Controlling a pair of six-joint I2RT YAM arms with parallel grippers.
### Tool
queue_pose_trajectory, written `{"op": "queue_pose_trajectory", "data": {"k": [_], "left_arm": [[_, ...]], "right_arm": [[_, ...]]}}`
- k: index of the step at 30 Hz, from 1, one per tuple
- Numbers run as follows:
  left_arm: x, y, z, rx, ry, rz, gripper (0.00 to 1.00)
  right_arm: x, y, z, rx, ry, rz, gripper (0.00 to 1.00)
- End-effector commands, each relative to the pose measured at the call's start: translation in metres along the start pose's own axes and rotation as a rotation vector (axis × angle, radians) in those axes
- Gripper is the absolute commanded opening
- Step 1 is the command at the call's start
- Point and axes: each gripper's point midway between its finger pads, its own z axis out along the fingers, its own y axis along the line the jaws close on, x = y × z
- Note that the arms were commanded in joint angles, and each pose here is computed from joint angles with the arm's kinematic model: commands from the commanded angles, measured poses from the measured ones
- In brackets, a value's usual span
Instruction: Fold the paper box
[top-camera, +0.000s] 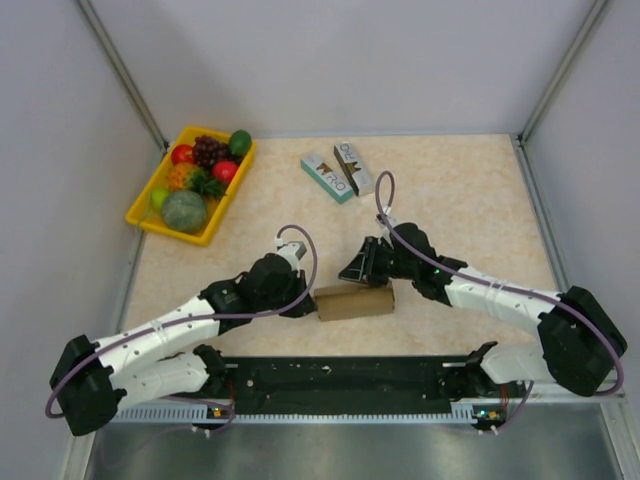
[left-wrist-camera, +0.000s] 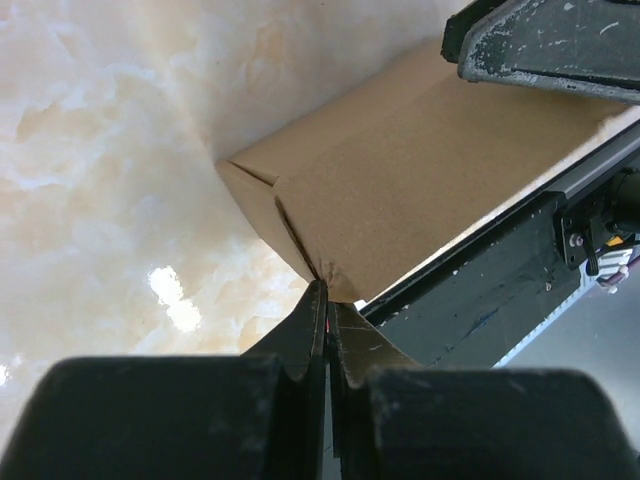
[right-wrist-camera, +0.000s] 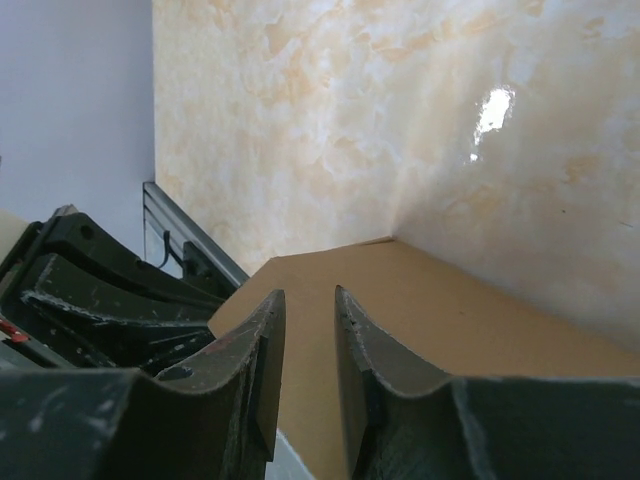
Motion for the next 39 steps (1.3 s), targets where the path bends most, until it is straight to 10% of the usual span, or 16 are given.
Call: {"op": "queue_pose_trajectory", "data": {"k": [1,17,27,39], "left_arm": [[0.011,0.016,-0.006,-0.057,0.011,-0.01,0.04],[-0.021,-0.023,-0.068,0.132,-0.172,-0.001,0.52],[-0.076,-0.063,-0.073,0.204,-0.232,-0.016,0.55],[-0.083,-0.067,-0.035,0.349,-0.137,-0.051,0.32]], "right_arm": [[-0.001,0.009,-0.003,-0.047,-0.018,-0.01,0.26],[0.003,-0.001,-0.011,-0.077,-0.074,-0.078,0.26],[-0.017,0.043,-0.048,-0.079,-0.083,-0.146,0.33],[0.021,0.027,-0.043,-0.207,-0.061,-0.025,0.1]]}}
